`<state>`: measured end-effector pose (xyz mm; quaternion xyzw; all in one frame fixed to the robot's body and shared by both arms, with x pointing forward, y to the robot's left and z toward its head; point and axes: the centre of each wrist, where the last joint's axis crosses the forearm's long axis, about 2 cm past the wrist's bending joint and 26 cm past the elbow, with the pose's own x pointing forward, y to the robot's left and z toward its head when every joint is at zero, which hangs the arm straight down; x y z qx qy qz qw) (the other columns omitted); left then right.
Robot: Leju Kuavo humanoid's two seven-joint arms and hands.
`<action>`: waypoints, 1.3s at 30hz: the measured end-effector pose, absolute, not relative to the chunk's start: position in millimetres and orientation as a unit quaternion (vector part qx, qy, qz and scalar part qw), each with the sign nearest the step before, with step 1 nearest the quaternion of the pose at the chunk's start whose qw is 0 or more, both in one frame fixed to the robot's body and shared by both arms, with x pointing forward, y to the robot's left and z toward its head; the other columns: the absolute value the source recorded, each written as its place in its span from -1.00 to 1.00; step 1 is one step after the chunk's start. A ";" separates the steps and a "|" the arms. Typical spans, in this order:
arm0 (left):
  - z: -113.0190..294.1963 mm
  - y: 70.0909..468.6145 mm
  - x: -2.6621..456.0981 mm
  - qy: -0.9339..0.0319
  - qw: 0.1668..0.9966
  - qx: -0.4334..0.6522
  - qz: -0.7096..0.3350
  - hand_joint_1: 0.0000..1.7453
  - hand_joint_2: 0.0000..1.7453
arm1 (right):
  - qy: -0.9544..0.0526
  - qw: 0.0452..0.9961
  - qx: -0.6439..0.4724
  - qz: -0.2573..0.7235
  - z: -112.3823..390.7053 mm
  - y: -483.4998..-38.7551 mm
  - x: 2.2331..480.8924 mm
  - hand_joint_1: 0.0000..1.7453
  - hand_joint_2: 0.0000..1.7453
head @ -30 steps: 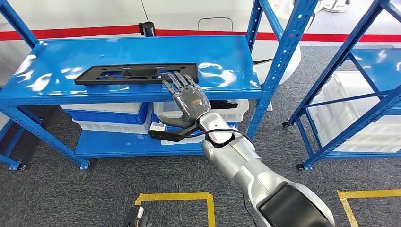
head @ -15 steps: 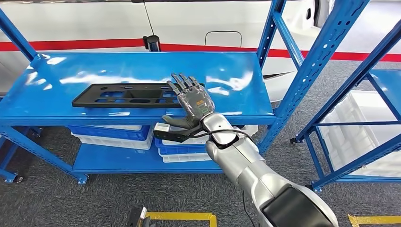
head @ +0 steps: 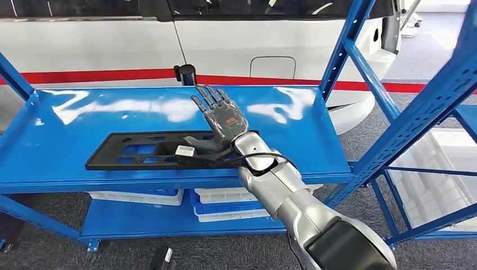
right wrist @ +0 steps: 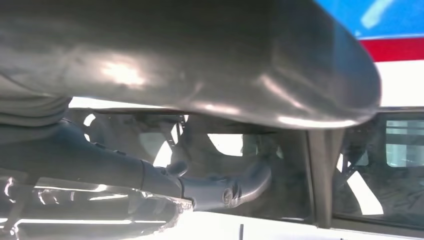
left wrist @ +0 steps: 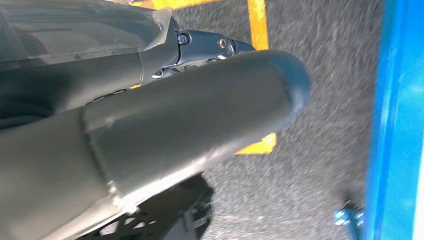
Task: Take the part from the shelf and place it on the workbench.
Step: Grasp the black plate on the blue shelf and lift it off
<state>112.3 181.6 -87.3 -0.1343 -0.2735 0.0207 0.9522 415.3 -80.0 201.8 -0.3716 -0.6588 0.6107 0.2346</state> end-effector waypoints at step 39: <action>-88.7 184.7 109.7 -0.236 0.967 -0.097 0.016 -1.00 -1.00 | -0.672 0.257 -0.361 0.593 194.7 -79.9 410.2 -1.00 -1.00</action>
